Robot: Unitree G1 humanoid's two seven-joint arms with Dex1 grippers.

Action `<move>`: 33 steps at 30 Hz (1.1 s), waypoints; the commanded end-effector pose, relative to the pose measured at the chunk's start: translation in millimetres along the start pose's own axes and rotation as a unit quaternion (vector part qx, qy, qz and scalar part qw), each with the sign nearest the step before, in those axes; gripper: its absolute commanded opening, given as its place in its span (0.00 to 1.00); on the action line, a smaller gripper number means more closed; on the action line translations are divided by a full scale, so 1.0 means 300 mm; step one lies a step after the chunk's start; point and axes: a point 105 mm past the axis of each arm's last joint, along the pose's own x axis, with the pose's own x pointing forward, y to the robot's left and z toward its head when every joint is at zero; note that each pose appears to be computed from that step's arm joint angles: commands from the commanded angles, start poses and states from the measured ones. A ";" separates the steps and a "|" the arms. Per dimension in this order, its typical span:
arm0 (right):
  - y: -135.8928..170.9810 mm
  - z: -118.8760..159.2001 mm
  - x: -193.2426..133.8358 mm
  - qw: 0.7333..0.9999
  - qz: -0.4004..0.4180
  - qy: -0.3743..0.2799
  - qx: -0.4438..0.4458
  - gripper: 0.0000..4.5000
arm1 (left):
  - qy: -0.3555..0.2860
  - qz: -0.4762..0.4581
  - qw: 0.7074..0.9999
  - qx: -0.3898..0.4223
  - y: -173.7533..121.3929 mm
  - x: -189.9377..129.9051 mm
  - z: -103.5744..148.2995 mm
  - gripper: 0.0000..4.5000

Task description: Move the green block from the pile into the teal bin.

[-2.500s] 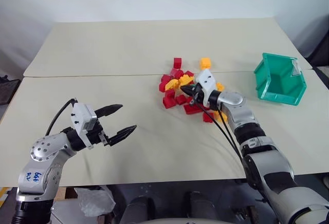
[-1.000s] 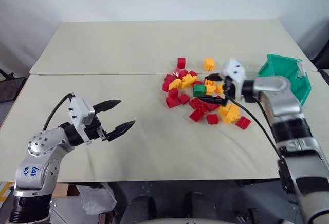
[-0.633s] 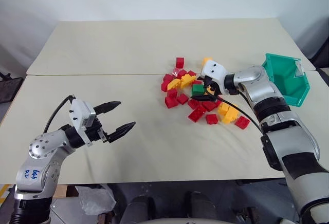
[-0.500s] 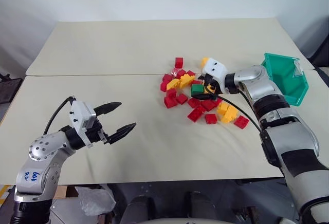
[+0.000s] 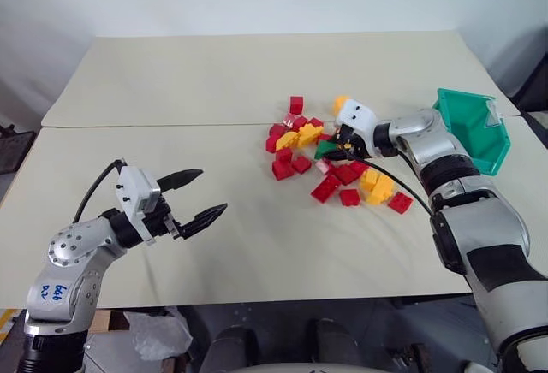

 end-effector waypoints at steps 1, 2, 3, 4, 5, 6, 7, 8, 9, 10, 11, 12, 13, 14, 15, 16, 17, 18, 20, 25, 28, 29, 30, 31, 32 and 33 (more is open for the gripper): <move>0.001 -0.016 -0.007 1.000 0.004 0.005 0.010 0.33 | -0.017 -0.008 1.000 0.011 -0.011 0.002 0.035 1.00; -0.001 -0.010 -0.012 1.000 0.004 -0.004 0.012 0.33 | -0.018 -0.009 1.000 0.011 -0.012 0.003 0.035 1.00; -0.006 -0.001 -0.020 1.000 0.002 -0.016 0.016 0.33 | -0.018 -0.009 1.000 0.011 -0.012 0.004 0.035 1.00; -0.012 0.016 -0.034 0.999 0.001 -0.037 0.016 0.33 | -0.019 -0.009 1.000 0.011 -0.012 0.005 0.036 1.00; -0.025 0.033 -0.051 0.998 -0.006 -0.059 0.023 0.33 | -0.019 -0.010 1.000 0.011 -0.012 0.006 0.037 1.00; -0.034 0.043 -0.064 0.997 -0.010 -0.073 0.027 0.33 | -0.020 -0.010 1.000 0.011 -0.014 0.007 0.038 1.00; -0.046 0.062 -0.085 0.995 -0.017 -0.097 0.029 0.33 | -0.021 -0.010 1.000 0.011 -0.014 0.009 0.039 1.00; -0.062 0.090 -0.117 0.990 -0.025 -0.135 0.033 0.33 | -0.022 -0.011 1.000 0.011 -0.014 0.011 0.040 1.00; -0.081 0.116 -0.167 0.983 -0.033 -0.177 0.043 0.33 | -0.024 -0.012 1.000 0.011 -0.015 0.014 0.042 1.00; -0.099 0.136 -0.219 0.974 -0.044 -0.216 0.047 0.33 | -0.026 -0.015 0.999 0.012 -0.016 0.019 0.044 1.00; -0.118 0.146 -0.269 0.966 -0.062 -0.246 0.049 0.33 | -0.029 -0.019 0.999 0.014 -0.018 0.025 0.047 1.00; -0.136 0.135 -0.322 0.960 -0.081 -0.262 0.060 0.33 | -0.034 -0.024 0.999 0.015 -0.021 0.034 0.053 1.00; -0.151 0.117 -0.370 0.955 -0.104 -0.271 0.064 0.33 | -0.038 -0.029 0.999 0.016 -0.024 0.043 0.060 1.00; -0.160 0.100 -0.408 0.951 -0.124 -0.274 0.067 0.33 | -0.042 -0.034 0.998 0.017 -0.027 0.050 0.065 1.00; -0.169 0.079 -0.445 0.948 -0.144 -0.274 0.074 0.33 | -0.046 -0.038 0.998 0.017 -0.029 0.057 0.071 1.00; -0.188 0.044 -0.499 0.942 -0.180 -0.271 0.083 0.33 | -0.054 -0.043 0.997 0.017 -0.032 0.070 0.081 1.00; -0.205 0.009 -0.550 0.935 -0.217 -0.265 0.092 0.33 | -0.063 -0.048 0.997 0.017 -0.034 0.083 0.092 1.00; -0.221 -0.030 -0.597 0.929 -0.251 -0.252 0.105 0.33 | -0.072 -0.052 0.996 0.018 -0.036 0.096 0.103 1.00; -0.252 -0.128 -0.691 0.911 -0.333 -0.207 0.127 0.33 | -0.096 -0.062 0.993 0.016 -0.041 0.130 0.132 1.00; -0.290 -0.319 -0.780 0.866 -0.459 -0.103 0.171 0.33 | -0.119 -0.089 0.989 0.019 -0.057 0.199 0.163 1.00; -0.295 -0.383 -0.751 0.852 -0.486 -0.063 0.182 0.33 | -0.120 -0.101 0.987 0.021 -0.057 0.229 0.161 1.00; -0.298 -0.385 -0.743 0.849 -0.489 -0.064 0.187 0.33 | -0.120 -0.102 0.987 0.021 -0.054 0.232 0.161 1.00; -0.301 -0.388 -0.734 0.847 -0.490 -0.064 0.193 0.33 | -0.120 -0.103 0.987 0.023 -0.053 0.234 0.162 1.00; -0.303 -0.392 -0.727 0.846 -0.493 -0.061 0.194 0.33 | -0.121 -0.104 0.987 0.024 -0.050 0.236 0.162 1.00; -0.303 -0.395 -0.717 0.844 -0.492 -0.064 0.203 0.33 | -0.120 -0.105 0.987 0.025 -0.048 0.237 0.163 1.00; -0.307 -0.396 -0.712 0.839 -0.497 -0.069 0.211 0.33 | -0.120 -0.104 0.987 0.026 -0.045 0.235 0.164 1.00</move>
